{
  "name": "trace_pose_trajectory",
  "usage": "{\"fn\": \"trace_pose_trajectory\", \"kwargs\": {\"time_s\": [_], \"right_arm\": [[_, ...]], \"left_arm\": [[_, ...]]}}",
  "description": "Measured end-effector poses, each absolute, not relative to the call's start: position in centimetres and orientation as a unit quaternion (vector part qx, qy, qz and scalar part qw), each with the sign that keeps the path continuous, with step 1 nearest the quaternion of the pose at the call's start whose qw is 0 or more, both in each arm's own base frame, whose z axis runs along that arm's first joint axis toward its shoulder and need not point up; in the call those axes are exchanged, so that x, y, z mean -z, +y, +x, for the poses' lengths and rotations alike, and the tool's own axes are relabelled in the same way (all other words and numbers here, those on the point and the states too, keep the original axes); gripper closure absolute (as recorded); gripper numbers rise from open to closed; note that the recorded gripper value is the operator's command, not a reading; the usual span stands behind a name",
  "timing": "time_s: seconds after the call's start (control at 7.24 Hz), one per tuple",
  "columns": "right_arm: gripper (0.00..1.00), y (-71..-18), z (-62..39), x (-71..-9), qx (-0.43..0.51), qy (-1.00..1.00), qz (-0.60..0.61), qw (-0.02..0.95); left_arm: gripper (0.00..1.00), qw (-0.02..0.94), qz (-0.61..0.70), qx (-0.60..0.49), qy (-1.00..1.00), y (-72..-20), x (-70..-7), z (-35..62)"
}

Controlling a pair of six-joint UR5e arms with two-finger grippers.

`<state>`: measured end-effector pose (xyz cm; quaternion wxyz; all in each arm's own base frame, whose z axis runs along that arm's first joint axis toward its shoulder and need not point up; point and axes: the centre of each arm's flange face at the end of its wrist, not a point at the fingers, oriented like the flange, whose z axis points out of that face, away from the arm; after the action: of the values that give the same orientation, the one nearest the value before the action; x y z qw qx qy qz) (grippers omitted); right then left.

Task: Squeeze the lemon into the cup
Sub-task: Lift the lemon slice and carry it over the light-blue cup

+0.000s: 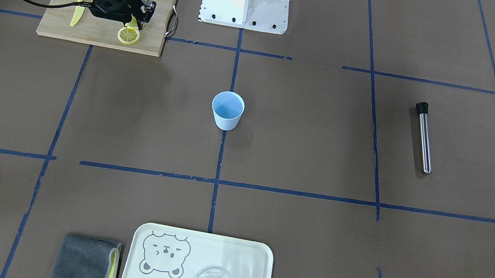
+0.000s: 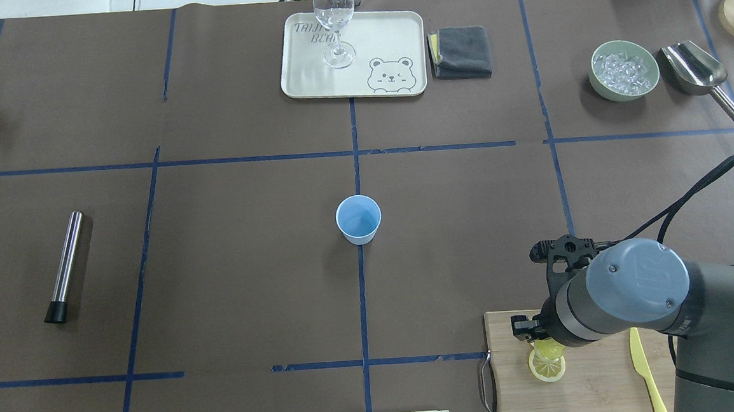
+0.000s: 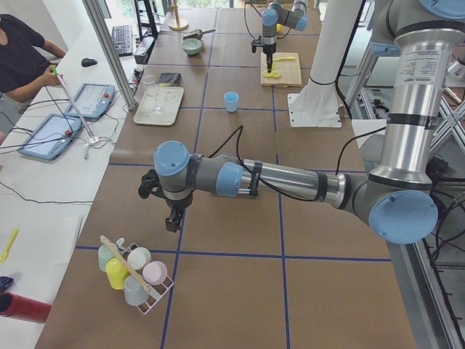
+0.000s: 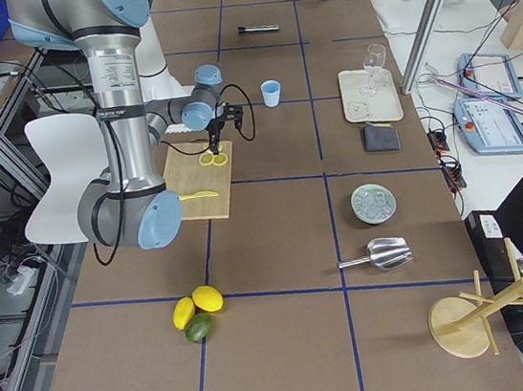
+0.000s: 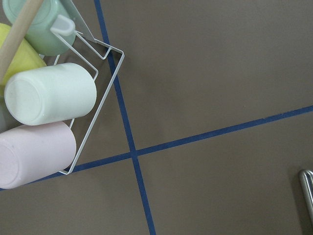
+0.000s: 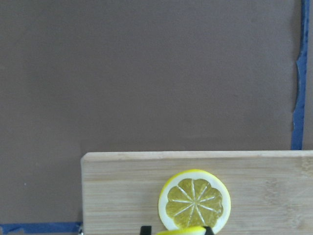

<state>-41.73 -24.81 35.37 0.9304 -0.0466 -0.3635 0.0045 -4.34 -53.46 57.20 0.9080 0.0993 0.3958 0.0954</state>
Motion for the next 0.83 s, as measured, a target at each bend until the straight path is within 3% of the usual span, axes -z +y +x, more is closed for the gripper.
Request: {"fn": "trace_pose_trajectory", "kwargs": {"time_s": [0.41,0.83], "right_arm": [[0.76,-27.9,-42.1,-30.2,-0.028,-0.381,-0.033,0.924],[0.76,-35.4,-44.5,-23.2,-0.076,-0.392,-0.029,0.916]], "left_arm": [[0.00,0.908,0.102,-0.096,0.396,-53.1,-56.9,-4.3],[0.00,0.908,0.103,-0.098,0.395,-53.1,-56.8,-4.3]]}}
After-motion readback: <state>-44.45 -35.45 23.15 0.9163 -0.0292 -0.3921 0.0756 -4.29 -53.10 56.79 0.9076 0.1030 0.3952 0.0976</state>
